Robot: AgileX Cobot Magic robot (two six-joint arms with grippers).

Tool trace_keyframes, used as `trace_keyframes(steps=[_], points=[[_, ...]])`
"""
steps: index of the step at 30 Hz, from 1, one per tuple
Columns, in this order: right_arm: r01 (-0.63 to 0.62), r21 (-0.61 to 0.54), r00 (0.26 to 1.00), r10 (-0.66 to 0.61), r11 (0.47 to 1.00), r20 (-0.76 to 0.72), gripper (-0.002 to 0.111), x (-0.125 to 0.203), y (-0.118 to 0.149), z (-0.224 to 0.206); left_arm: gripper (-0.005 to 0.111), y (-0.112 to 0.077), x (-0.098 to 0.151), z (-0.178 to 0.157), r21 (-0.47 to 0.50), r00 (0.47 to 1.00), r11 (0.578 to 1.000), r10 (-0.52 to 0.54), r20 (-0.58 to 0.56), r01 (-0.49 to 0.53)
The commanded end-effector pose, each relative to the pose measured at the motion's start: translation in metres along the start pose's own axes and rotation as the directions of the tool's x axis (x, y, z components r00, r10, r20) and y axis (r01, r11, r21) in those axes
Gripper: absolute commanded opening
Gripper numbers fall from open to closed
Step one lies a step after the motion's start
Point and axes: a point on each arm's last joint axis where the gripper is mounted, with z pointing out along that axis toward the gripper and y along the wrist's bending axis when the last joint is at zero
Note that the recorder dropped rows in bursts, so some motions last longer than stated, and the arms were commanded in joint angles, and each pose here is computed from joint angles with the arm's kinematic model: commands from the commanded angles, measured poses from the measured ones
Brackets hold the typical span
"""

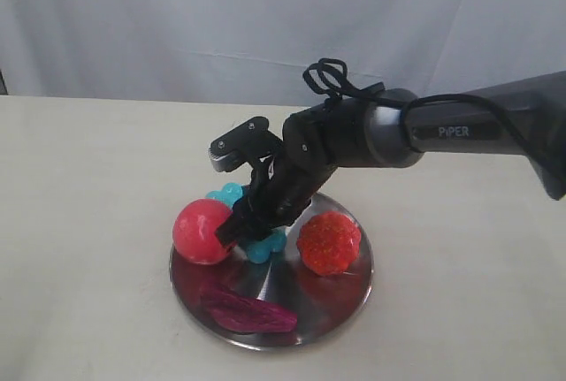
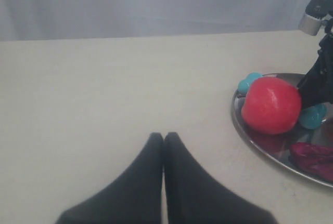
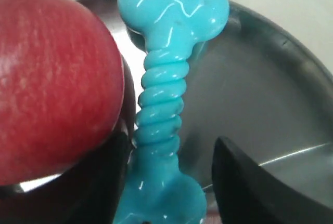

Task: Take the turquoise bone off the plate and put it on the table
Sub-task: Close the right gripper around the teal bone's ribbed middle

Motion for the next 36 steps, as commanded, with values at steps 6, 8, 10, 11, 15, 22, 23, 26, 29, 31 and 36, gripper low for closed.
trace_keyframes(steps=[6, 8, 10, 11, 15, 22, 23, 26, 29, 31, 36], points=[[0.003, 0.009, 0.998, -0.003, 1.0, 0.055, 0.049, -0.005, -0.001, 0.003, 0.0, 0.0, 0.001, 0.0, 0.003, 1.0, 1.0, 0.0, -0.001, 0.0], [0.002, 0.009, 0.998, -0.003, 1.0, 0.057, 0.049, -0.005, -0.001, 0.003, 0.0, 0.0, 0.001, 0.0, 0.003, 1.0, 1.0, 0.0, -0.001, 0.0], [0.002, 0.009, 0.998, -0.003, 1.0, 0.057, 0.049, -0.005, -0.001, 0.003, 0.0, 0.0, 0.001, 0.0, 0.003, 1.0, 1.0, 0.0, -0.001, 0.0], [0.002, 0.009, 0.998, -0.003, 1.0, 0.057, 0.049, -0.005, -0.001, 0.003, 0.0, 0.0, 0.001, 0.0, 0.003, 1.0, 1.0, 0.0, -0.001, 0.0], [0.005, 0.007, 0.999, -0.005, 1.0, 0.053, 0.049, -0.004, 0.001, 0.005, 0.0, 0.0, 0.001, 0.0, 0.003, 1.0, 1.0, 0.0, -0.001, 0.0], [-0.002, 0.002, 0.999, 0.002, 1.0, 0.051, 0.049, -0.001, 0.005, 0.016, 0.0, 0.0, 0.001, 0.0, 0.003, 1.0, 1.0, 0.0, -0.001, 0.0], [-0.002, 0.003, 0.999, 0.002, 1.0, 0.053, 0.049, -0.002, 0.005, 0.016, 0.0, 0.0, 0.001, 0.0, 0.003, 1.0, 1.0, 0.0, -0.001, 0.0], [-0.002, 0.003, 0.998, 0.002, 1.0, 0.055, 0.049, -0.002, 0.005, 0.016, 0.0, 0.0, 0.001, 0.0, 0.003, 1.0, 1.0, 0.0, -0.001, 0.0], [-0.002, 0.003, 0.998, 0.002, 1.0, 0.055, 0.049, -0.002, 0.005, 0.016, 0.0, 0.0, 0.001, 0.0, 0.003, 1.0, 1.0, 0.0, -0.001, 0.0], [-0.002, 0.003, 0.998, 0.002, 1.0, 0.055, 0.049, -0.002, 0.005, 0.016, 0.0, 0.0, 0.001, 0.0, 0.003, 1.0, 1.0, 0.0, -0.001, 0.0], [-0.002, 0.003, 0.998, 0.002, 1.0, 0.055, 0.049, -0.002, 0.005, 0.016, 0.0, 0.0, 0.001, 0.0, 0.003, 1.0, 1.0, 0.0, -0.001, 0.0]])
